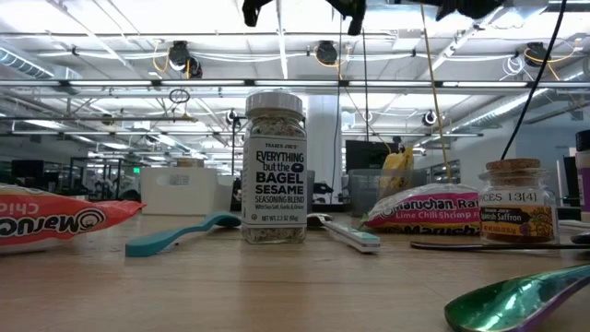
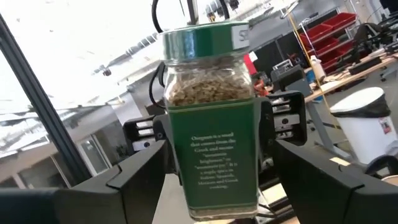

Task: Pick & Place Food Item
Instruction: Put the green seasoning bottle into the white bin

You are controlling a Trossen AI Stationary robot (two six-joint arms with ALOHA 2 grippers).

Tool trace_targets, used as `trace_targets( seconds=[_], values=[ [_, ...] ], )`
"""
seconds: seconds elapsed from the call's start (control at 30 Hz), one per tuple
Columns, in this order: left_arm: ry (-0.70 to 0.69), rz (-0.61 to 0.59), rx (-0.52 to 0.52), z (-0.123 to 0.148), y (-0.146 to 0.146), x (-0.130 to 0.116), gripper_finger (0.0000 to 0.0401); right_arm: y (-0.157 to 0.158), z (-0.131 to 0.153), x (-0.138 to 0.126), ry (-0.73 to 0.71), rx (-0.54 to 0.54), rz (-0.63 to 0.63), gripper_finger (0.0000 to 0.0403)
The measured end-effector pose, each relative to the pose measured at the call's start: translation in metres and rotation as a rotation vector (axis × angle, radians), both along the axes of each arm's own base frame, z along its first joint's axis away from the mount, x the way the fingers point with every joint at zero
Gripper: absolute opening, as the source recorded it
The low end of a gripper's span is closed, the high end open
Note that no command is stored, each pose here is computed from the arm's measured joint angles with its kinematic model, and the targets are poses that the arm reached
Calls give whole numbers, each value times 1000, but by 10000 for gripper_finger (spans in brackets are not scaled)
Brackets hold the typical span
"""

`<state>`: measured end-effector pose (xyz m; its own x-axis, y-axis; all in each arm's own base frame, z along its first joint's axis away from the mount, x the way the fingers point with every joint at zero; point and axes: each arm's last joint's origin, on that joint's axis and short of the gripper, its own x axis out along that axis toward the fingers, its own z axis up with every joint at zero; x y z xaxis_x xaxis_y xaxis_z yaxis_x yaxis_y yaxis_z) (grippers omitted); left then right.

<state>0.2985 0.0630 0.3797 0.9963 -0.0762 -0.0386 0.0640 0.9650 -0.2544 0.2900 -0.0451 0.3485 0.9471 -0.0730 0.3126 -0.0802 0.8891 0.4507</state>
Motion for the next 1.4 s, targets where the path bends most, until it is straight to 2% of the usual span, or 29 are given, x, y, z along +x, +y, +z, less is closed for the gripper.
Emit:
trace_targets(
  seconds=[0.1,0.27,0.5,1.2,1.4],
  values=[
    [15,-3,-17,-4,1,3,204,0,-7,-2,-23,19,5,281],
    [42,-17,-40,-11,2,9,204,0,-4,-4,-61,24,6,281],
    [36,-42,-62,-14,1,14,204,0,-6,-3,-34,29,6,276],
    [38,-21,-108,-14,3,14,204,0,-11,-1,16,36,9,202],
    [39,-20,-113,-14,3,14,204,0,-11,-1,16,35,9,199]
  ],
)
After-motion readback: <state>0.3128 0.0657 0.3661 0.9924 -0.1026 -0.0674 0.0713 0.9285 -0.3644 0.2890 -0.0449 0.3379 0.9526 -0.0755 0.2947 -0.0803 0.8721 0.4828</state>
